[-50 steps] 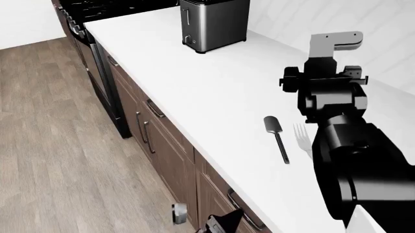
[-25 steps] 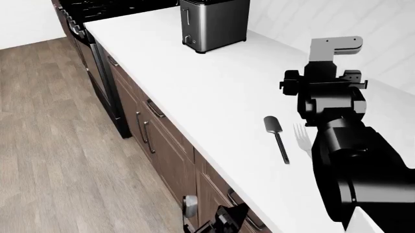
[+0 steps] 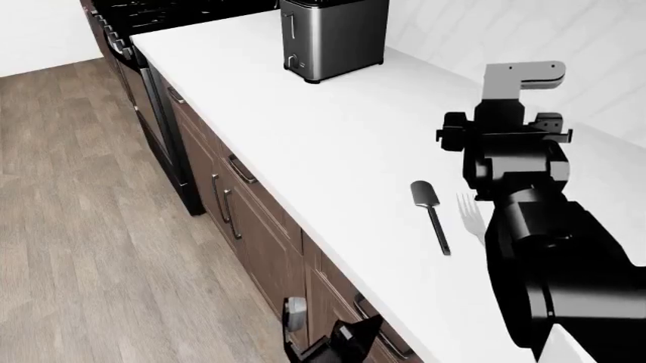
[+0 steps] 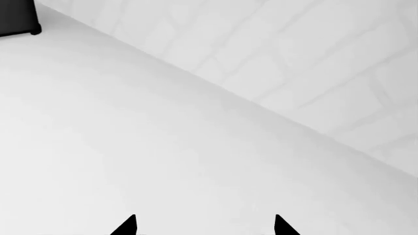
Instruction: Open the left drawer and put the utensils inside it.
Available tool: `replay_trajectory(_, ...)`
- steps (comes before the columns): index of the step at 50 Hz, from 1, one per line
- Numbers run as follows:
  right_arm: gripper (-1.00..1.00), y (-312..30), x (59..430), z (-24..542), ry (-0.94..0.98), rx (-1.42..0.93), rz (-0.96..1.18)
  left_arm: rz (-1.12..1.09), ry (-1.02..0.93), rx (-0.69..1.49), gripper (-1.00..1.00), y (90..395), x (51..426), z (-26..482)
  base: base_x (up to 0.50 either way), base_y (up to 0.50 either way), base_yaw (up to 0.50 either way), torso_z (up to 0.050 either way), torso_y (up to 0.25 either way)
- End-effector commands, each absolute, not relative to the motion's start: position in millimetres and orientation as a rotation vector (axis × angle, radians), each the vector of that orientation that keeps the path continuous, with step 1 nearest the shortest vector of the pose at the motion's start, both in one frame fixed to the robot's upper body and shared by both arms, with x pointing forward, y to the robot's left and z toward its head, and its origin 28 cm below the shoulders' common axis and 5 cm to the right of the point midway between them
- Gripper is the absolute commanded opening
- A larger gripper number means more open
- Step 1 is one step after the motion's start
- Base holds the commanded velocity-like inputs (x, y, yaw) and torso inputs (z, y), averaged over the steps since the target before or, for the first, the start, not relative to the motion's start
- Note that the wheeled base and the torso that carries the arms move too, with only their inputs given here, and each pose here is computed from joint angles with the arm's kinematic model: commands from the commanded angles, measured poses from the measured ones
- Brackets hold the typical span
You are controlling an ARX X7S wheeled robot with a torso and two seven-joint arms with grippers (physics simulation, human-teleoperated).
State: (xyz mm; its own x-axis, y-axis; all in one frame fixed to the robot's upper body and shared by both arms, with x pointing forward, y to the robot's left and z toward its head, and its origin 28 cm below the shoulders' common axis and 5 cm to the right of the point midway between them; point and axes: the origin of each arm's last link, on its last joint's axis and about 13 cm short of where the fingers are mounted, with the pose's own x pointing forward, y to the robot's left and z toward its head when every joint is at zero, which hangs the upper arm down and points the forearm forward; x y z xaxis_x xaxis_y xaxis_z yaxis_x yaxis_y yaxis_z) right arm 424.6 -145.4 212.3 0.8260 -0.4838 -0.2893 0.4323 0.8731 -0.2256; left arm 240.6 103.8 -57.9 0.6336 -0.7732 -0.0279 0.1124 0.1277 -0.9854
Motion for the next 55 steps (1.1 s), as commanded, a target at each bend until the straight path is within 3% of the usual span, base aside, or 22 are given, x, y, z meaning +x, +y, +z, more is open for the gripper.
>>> replay_trajectory(1,1.00,-146,424,211,0.346,-0.149,-0.497,-0.675,0.672,-1.276,-1.00,109,240,-61,0.00,0.00,0.00,0.000,0.000)
replay_trajectory(12,1.00,-146,425,212,0.340,-0.151,-0.497,-0.663,0.646,-1.275,-1.00,111,234,-67,0.00,0.00,0.00,0.000,0.000)
replay_trajectory(23,1.00,-147,424,209,0.343,-0.150,-0.502,-0.644,0.648,-1.228,-1.00,133,211,-85,0.00,0.00,0.00,0.000,0.000)
replay_trajectory(55,1.00,-149,424,212,0.343,-0.154,-0.508,-0.545,0.587,-1.229,-1.00,216,106,-99,0.00,0.00,0.00,0.000,0.000)
